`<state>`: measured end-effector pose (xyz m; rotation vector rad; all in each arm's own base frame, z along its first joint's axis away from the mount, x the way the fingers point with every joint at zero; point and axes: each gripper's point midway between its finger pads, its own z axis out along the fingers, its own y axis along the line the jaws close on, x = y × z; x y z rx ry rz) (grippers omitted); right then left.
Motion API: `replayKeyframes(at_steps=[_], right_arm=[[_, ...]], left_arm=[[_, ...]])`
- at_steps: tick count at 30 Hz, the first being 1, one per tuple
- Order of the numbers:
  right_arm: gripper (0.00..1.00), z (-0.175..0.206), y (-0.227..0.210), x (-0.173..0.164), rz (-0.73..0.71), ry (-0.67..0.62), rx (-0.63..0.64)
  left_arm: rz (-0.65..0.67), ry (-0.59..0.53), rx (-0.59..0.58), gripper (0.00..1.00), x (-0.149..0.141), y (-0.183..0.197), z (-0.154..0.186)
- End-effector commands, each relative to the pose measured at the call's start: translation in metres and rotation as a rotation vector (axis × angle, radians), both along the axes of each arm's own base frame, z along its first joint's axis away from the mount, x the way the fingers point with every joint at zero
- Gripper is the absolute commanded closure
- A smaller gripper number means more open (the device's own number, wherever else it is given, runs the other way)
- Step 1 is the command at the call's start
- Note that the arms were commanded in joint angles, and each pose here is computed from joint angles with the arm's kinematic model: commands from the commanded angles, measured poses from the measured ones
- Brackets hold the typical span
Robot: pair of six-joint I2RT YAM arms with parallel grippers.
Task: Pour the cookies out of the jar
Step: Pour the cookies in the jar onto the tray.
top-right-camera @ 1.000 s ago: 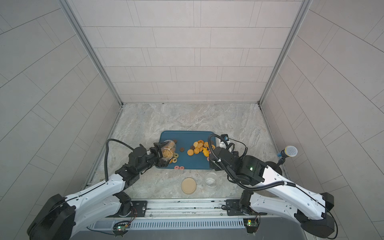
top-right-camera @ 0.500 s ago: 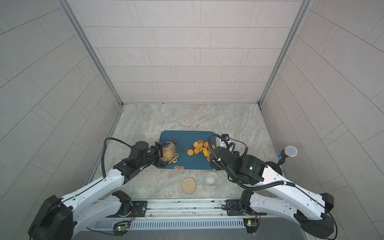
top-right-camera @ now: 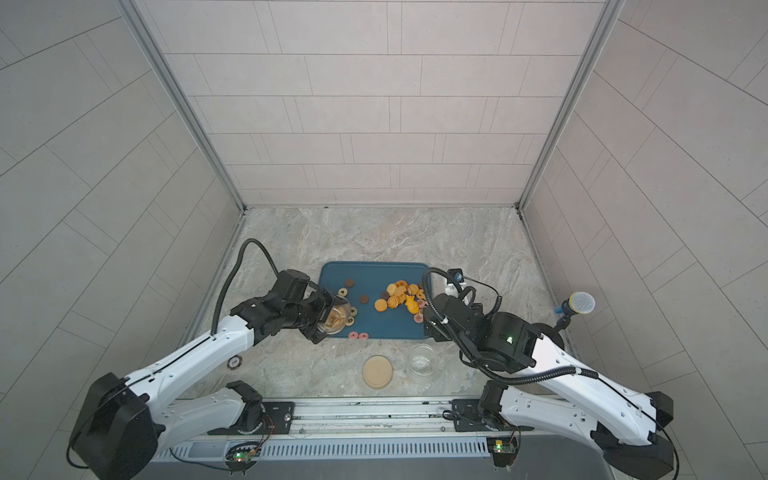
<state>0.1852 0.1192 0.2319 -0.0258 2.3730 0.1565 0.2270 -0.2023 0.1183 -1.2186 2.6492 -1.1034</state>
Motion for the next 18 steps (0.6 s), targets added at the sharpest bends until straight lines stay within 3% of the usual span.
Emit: replayKeyframes(at_steps=[1, 2, 5, 9, 11, 12, 14, 15, 17, 18], right_arm=[[0.07, 0.006, -0.01, -0.001, -0.025, -0.02, -0.003], [0.08, 0.006, -0.011, 0.0, -0.028, -0.024, -0.008], [0.08, 0.004, -0.011, -0.001, -0.027, -0.014, -0.019], [0.07, -0.001, -0.01, 0.0, -0.031, -0.01, -0.013], [0.08, 0.001, -0.008, -0.001, -0.028, -0.008, -0.008], [0.08, 0.001, -0.009, -0.001, -0.03, -0.01, -0.005], [0.08, 0.0, -0.01, 0.0, -0.035, -0.017, -0.006], [0.08, 0.0, -0.01, 0.0, -0.035, -0.017, -0.007], [0.08, -0.001, -0.008, 0.0, -0.028, -0.01, -0.013], [0.08, -0.001, -0.007, 0.001, -0.027, -0.008, -0.014]], left_arm=[[-0.052, -0.007, -0.102, 1.0, 0.012, -0.013, 0.006], [-0.057, -0.001, -0.179, 1.0, 0.014, -0.027, 0.01], [-0.034, -0.062, -0.221, 1.0, 0.013, -0.039, 0.039], [0.026, -0.102, -0.224, 1.0, 0.024, -0.023, 0.074], [0.083, -0.105, -0.148, 1.0, 0.027, -0.005, 0.062], [0.104, -0.012, -0.11, 1.0, 0.015, 0.003, 0.031], [0.068, 0.001, -0.351, 1.0, 0.013, -0.039, 0.03], [0.05, -0.009, -0.345, 1.0, 0.01, -0.045, 0.034], [0.073, -0.006, -0.185, 1.0, 0.005, -0.024, 0.036], [0.105, -0.051, -0.197, 1.0, 0.014, -0.019, 0.047]])
